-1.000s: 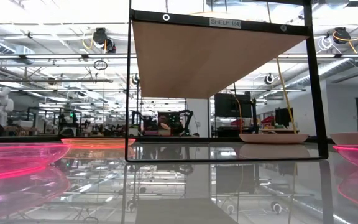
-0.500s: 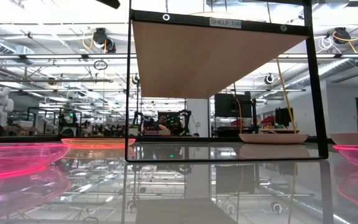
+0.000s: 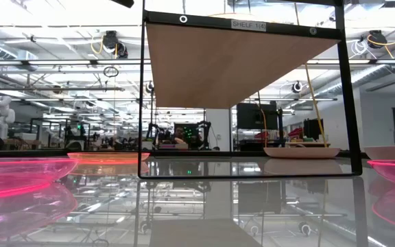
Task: Place and stack plates onto a shelf
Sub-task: Stack the right pink plate on the orange plate on the shelf
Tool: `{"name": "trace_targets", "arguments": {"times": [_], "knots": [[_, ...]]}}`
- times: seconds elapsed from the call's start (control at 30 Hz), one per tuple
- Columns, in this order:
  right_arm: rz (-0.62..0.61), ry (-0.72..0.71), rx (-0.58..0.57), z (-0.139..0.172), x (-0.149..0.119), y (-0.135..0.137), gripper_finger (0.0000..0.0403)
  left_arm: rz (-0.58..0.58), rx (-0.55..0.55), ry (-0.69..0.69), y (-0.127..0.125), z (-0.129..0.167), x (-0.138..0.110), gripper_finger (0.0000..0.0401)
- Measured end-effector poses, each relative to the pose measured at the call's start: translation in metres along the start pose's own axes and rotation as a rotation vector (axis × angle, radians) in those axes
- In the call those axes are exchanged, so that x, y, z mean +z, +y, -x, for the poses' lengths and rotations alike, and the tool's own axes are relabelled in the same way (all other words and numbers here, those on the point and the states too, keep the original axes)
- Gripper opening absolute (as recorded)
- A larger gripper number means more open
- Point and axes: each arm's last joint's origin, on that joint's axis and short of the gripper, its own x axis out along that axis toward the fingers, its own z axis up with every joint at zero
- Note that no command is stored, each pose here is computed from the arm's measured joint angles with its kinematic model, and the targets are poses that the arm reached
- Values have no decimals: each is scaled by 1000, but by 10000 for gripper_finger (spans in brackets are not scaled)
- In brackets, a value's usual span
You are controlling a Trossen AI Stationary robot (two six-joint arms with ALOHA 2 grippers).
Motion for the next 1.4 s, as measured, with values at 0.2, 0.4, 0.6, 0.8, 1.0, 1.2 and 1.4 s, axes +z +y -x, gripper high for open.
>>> {"name": "trace_targets", "arguments": {"times": [0.2,0.4,0.6,0.8,1.0,1.2,1.4], "knots": [[29,31,-10,-10,-2,1,98,-1,4,-4,1,-1,1,108],[56,56,-19,-19,-4,1,88,-5,4,-4,1,-1,1,108],[86,56,-21,-19,-4,1,88,-5,4,-5,1,-1,1,108],[138,56,-24,-19,-4,1,74,-5,4,-5,1,-1,1,108],[148,64,-28,-19,-5,0,20,-4,4,-5,1,-1,1,108],[146,61,-28,-18,-5,0,7,-1,4,-5,1,-1,1,108],[146,52,-49,-17,-4,0,1,-4,4,-5,1,-1,1,108]]}}
